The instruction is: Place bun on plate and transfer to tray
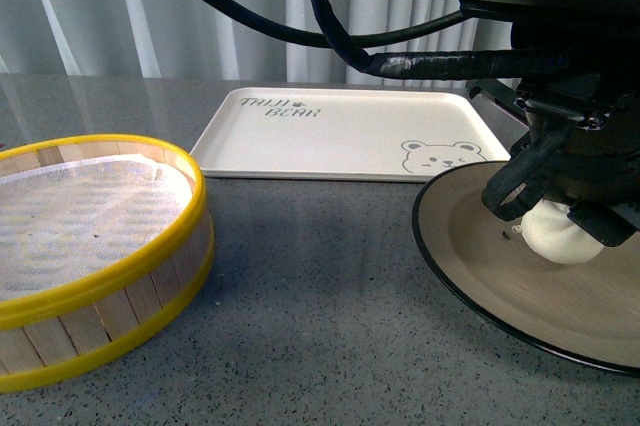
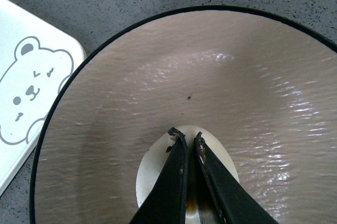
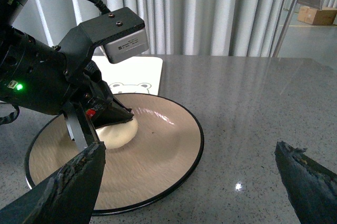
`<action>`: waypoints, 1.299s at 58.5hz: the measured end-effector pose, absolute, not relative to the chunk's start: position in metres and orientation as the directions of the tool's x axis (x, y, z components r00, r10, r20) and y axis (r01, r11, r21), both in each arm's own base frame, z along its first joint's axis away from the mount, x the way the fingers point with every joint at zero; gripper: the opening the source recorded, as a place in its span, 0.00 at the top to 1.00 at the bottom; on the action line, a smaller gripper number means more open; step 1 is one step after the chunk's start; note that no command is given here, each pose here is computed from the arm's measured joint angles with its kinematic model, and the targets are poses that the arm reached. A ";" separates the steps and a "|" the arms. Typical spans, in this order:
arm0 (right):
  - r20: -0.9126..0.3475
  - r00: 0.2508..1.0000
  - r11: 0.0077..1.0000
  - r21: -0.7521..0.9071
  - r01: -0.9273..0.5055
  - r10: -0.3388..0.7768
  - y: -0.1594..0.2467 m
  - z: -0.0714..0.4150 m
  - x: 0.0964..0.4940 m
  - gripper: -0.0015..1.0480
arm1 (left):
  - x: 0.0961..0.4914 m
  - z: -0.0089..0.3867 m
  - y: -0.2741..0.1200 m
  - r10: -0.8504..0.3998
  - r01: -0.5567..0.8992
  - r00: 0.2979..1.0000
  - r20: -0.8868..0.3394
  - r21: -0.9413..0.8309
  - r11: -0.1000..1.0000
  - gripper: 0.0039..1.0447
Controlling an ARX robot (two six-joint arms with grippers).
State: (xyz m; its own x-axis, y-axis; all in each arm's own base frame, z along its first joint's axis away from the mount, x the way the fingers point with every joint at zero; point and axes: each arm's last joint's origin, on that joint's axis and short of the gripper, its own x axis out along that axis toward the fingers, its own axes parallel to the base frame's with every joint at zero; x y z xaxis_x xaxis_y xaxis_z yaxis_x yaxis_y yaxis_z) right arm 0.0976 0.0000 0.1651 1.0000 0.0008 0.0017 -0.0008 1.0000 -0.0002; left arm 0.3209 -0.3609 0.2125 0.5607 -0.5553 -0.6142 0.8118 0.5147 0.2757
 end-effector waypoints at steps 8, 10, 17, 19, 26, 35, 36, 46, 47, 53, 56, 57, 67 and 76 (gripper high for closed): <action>0.002 1.000 1.000 0.000 -0.001 0.001 0.000 0.165 0.098 0.08 | 0.319 0.209 -0.363 -0.555 0.812 0.555 -0.620 0.258 0.524 0.97; 0.002 1.000 1.000 0.000 -0.001 0.001 0.000 0.165 0.098 0.08 | 0.319 0.208 -0.364 -0.554 0.812 0.554 -0.621 0.255 0.525 0.97; 0.002 1.000 1.000 0.000 -0.001 0.001 0.000 0.165 0.098 0.08 | 0.320 0.205 -0.364 -0.547 0.808 0.556 -0.625 0.253 0.533 0.83; 0.002 1.000 1.000 0.000 0.000 0.000 0.000 0.165 0.098 0.08 | 0.320 0.205 -0.364 -0.548 0.807 0.556 -0.625 0.251 0.534 0.78; 0.002 1.000 1.000 0.000 -0.001 0.001 0.000 0.165 0.098 0.08 | 0.320 0.206 -0.365 -0.550 0.806 0.559 -0.621 0.249 0.538 0.61; 0.002 1.000 1.000 0.000 -0.001 0.001 0.000 0.165 0.098 0.08 | 0.320 0.206 -0.365 -0.553 0.803 0.561 -0.616 0.240 0.546 0.30; 0.002 1.000 1.000 0.000 0.000 0.000 0.000 0.165 0.098 0.08 | 0.320 0.206 -0.365 -0.554 0.803 0.560 -0.616 0.238 0.547 0.27; 0.002 1.000 1.000 0.000 -0.001 0.001 0.000 0.165 0.098 0.08 | 0.321 0.210 -0.365 -0.576 0.802 0.555 -0.600 0.203 0.561 0.05; 0.002 1.000 1.000 0.000 -0.001 0.001 0.000 0.165 0.098 0.08 | 0.321 0.210 -0.364 -0.581 0.804 0.551 -0.599 0.194 0.562 0.05; 0.002 1.000 1.000 0.000 -0.001 0.001 0.000 0.165 0.098 0.08 | 0.325 0.216 -0.361 -0.604 0.797 0.549 -0.578 0.143 0.587 0.06; 0.002 1.000 1.000 0.000 -0.001 0.001 0.000 0.165 0.098 0.08 | 0.329 0.222 -0.356 -0.610 0.785 0.561 -0.559 0.126 0.607 0.06; 0.002 1.000 1.000 0.000 -0.001 0.001 0.000 0.165 0.098 0.08 | 0.331 0.224 -0.353 -0.611 0.779 0.568 -0.551 0.119 0.616 0.06; 0.002 1.000 1.000 0.000 -0.001 0.001 0.000 0.165 0.098 0.08 | 0.343 0.262 -0.304 -0.595 0.695 0.676 -0.436 0.108 0.711 0.06; 0.002 1.000 1.000 0.000 -0.001 0.001 0.000 0.165 0.098 0.08 | 0.348 0.294 -0.215 -0.499 0.552 0.806 -0.317 0.101 0.828 0.06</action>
State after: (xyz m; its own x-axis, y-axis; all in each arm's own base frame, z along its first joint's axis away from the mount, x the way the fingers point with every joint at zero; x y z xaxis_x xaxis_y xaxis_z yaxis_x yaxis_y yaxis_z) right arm 0.0976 0.0000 0.1651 1.0000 0.0008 0.0017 -0.0008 1.0000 -0.0002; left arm 0.3485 -0.2149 0.2937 0.8064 -0.4993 -0.3170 0.5521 0.8276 0.1011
